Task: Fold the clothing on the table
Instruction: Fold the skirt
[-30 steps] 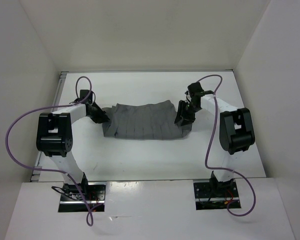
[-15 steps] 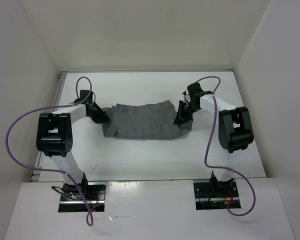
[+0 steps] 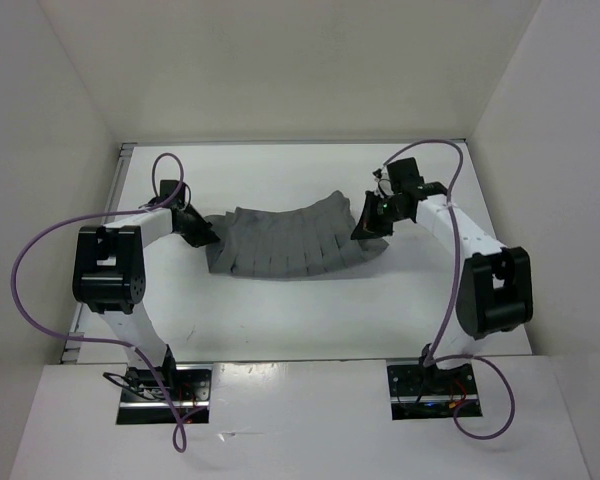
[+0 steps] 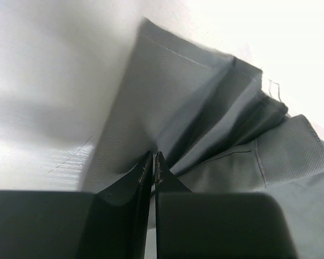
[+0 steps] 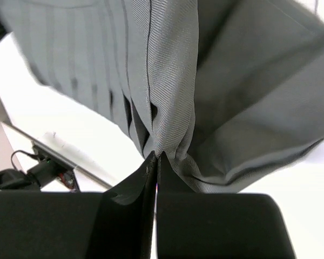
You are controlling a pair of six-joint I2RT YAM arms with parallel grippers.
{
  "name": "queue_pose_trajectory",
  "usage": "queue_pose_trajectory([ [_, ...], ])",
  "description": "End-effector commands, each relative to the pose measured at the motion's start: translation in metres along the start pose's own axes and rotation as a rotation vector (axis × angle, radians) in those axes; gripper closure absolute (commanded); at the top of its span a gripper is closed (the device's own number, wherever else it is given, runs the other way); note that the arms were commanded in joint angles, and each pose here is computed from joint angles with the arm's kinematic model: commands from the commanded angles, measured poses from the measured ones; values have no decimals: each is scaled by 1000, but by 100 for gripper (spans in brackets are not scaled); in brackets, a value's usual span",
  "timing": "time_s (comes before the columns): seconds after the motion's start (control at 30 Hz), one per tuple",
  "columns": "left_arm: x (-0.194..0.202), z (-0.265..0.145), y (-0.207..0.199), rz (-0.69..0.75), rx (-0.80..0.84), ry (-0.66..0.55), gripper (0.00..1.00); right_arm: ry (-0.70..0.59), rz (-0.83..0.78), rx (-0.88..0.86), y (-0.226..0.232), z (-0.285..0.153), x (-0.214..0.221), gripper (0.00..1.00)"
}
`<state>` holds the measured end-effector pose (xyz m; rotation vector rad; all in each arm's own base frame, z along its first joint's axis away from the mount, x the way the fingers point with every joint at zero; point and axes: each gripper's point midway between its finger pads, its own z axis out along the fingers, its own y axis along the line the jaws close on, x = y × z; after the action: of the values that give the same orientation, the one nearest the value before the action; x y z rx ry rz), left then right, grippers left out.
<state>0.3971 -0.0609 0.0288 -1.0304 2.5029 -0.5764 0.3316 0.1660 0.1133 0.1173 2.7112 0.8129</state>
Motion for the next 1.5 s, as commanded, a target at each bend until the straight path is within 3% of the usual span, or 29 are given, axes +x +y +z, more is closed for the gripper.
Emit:
queue_pose_trajectory([
  [0.0, -3, 1, -2, 9, 8, -8, 91, -33, -40, 8, 12, -31, 13, 100],
  [0.37, -2, 4, 3, 4, -12, -3, 91, 134, 156, 167, -16, -41, 94, 100],
  [0.73, -2, 8, 5, 2, -18, 3, 92, 327, 146, 288, -12, -63, 179, 100],
  [0.77, -3, 7, 0, 4, -5, 4, 92, 343, 129, 293, -15, -65, 183, 100],
  [0.83, -3, 7, 0, 4, -5, 4, 92, 337, 124, 354, -21, -74, 181, 83],
  [1.0, -12, -11, -21, 22, 61, -27, 75, 46, 131, 362, 10, -107, 114, 65],
  [1.07, -23, -33, -43, 43, 124, -72, 68, 51, 140, 320, 17, -100, 114, 63],
  [1.17, -31, -66, -69, 93, 214, -123, 66, 167, 186, 346, -5, -73, 144, 63],
  [1.47, 4, -134, -133, 265, 454, -118, 65, 284, 211, 478, -46, -16, 154, 63],
])
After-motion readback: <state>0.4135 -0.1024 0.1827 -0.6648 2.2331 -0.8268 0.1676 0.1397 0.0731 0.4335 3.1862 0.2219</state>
